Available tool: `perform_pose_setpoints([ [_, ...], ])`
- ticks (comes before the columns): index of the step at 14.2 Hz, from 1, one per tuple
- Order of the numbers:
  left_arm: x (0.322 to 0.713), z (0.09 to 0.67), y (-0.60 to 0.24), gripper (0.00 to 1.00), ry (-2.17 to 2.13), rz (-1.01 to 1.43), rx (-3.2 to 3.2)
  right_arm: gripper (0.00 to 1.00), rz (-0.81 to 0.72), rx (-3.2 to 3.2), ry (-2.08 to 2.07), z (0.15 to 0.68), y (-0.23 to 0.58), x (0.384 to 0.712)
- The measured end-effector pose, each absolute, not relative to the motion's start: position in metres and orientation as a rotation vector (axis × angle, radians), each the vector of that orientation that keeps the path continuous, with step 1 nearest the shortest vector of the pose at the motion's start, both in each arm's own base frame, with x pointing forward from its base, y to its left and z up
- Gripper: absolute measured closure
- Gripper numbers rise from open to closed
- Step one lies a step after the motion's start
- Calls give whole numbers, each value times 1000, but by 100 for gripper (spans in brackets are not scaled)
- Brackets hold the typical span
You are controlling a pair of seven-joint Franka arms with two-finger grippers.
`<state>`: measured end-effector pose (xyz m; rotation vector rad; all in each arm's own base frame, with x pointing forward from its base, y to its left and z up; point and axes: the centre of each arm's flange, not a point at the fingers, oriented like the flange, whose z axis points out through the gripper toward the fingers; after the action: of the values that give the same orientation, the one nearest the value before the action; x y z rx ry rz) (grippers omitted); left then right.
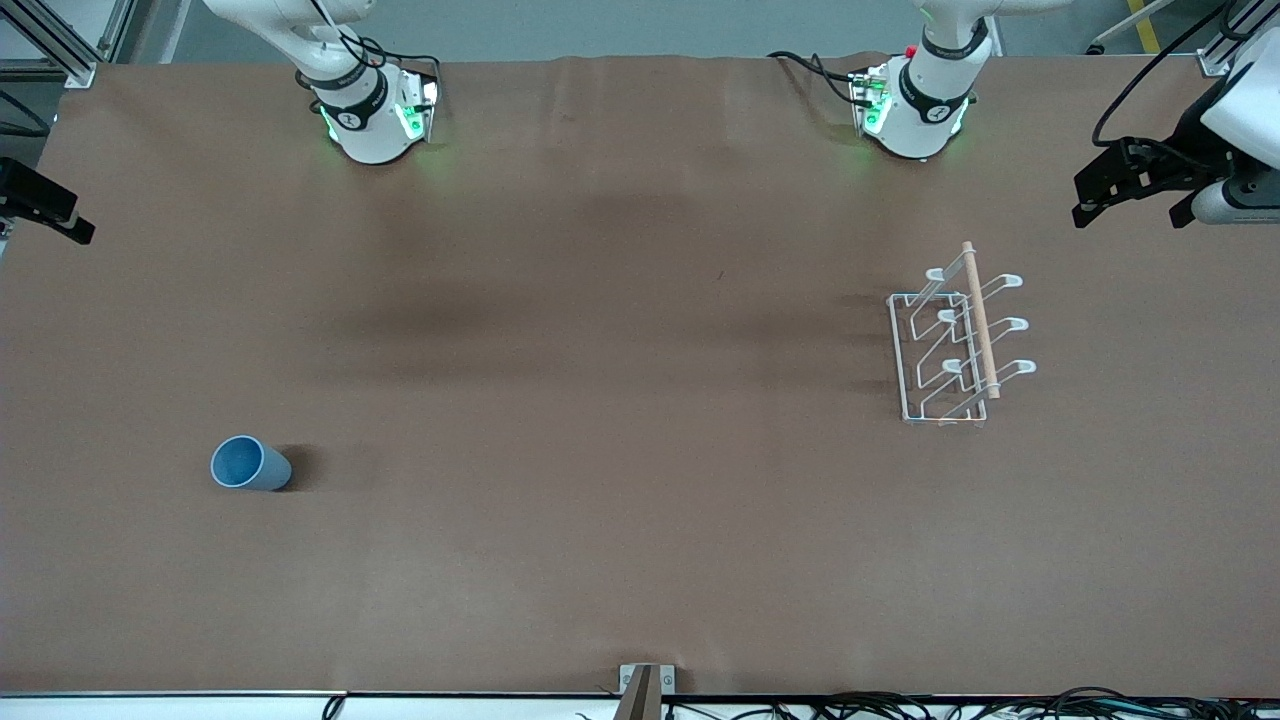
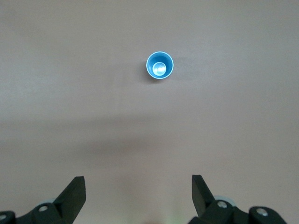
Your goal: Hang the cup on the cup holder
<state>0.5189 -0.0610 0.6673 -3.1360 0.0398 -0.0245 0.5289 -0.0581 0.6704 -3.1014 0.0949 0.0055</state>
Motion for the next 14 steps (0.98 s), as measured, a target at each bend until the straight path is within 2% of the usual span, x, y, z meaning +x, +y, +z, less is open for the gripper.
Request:
perform_pose_setpoints([
  [9,519,671,-59,0,33,-39,-3137,0,12,-3101,98,668,-59,530],
  [14,525,663,-60,0,36,-15,-3137,0,31,-3109,128,622,-70,566],
])
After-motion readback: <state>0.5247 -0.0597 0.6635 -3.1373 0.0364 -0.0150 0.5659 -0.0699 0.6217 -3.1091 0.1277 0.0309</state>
